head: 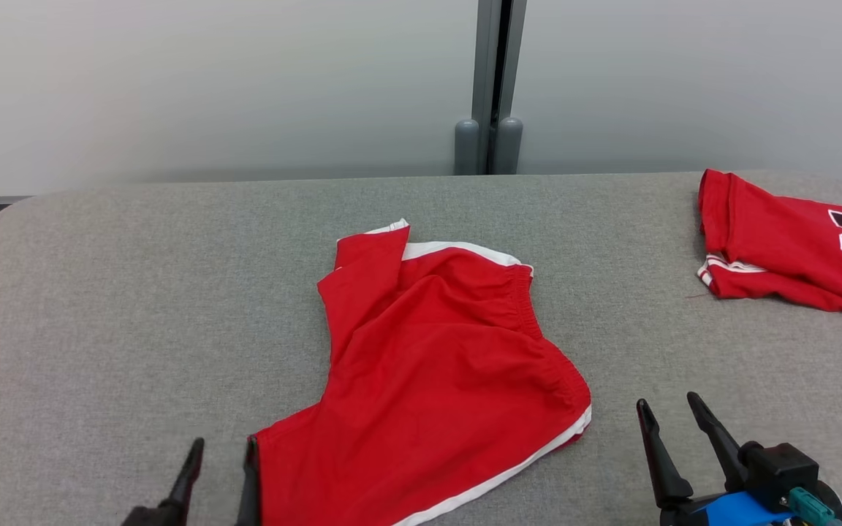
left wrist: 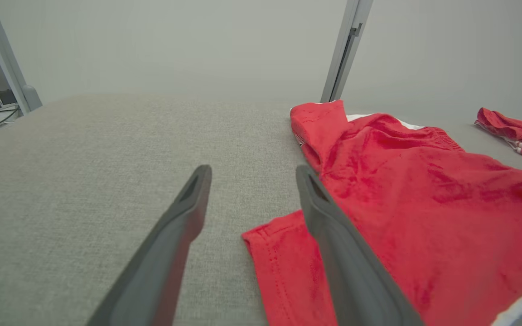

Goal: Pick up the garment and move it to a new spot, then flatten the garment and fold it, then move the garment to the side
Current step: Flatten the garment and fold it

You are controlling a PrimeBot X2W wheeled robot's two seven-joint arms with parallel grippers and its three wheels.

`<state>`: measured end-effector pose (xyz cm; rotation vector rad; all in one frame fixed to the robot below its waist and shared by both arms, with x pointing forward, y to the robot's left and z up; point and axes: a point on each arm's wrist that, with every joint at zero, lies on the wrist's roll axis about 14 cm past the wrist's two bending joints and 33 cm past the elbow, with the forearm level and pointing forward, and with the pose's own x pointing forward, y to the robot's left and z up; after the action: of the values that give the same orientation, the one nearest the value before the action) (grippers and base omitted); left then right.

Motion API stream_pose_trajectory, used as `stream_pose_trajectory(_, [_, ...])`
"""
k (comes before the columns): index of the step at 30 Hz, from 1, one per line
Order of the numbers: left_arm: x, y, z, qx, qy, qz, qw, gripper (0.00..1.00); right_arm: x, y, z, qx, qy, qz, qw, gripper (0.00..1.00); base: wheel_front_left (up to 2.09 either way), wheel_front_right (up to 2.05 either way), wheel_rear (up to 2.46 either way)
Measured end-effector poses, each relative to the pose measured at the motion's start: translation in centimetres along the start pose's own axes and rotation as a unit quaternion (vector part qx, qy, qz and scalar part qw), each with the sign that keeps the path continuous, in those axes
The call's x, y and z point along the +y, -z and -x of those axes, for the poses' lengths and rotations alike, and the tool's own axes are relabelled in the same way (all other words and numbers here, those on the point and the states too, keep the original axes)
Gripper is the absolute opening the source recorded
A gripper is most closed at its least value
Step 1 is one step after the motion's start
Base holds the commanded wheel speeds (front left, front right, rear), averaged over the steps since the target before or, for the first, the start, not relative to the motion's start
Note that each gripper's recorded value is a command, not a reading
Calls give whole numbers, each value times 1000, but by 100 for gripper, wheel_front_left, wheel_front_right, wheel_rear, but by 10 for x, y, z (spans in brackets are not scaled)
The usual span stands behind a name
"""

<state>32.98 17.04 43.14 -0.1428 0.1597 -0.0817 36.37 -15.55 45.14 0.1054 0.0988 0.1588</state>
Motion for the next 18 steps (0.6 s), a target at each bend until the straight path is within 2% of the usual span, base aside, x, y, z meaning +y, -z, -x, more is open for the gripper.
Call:
stream_pose_trajectory(7, [-21,41,33,63,29,15,998,100,2,5,0,9,-7,-2,1000,100,0,0,0])
stream_pose_trajectory(18, [-46,74,59,118,62,38,990,100,8,12,-5,25,-29,8,999,100,0,0,0])
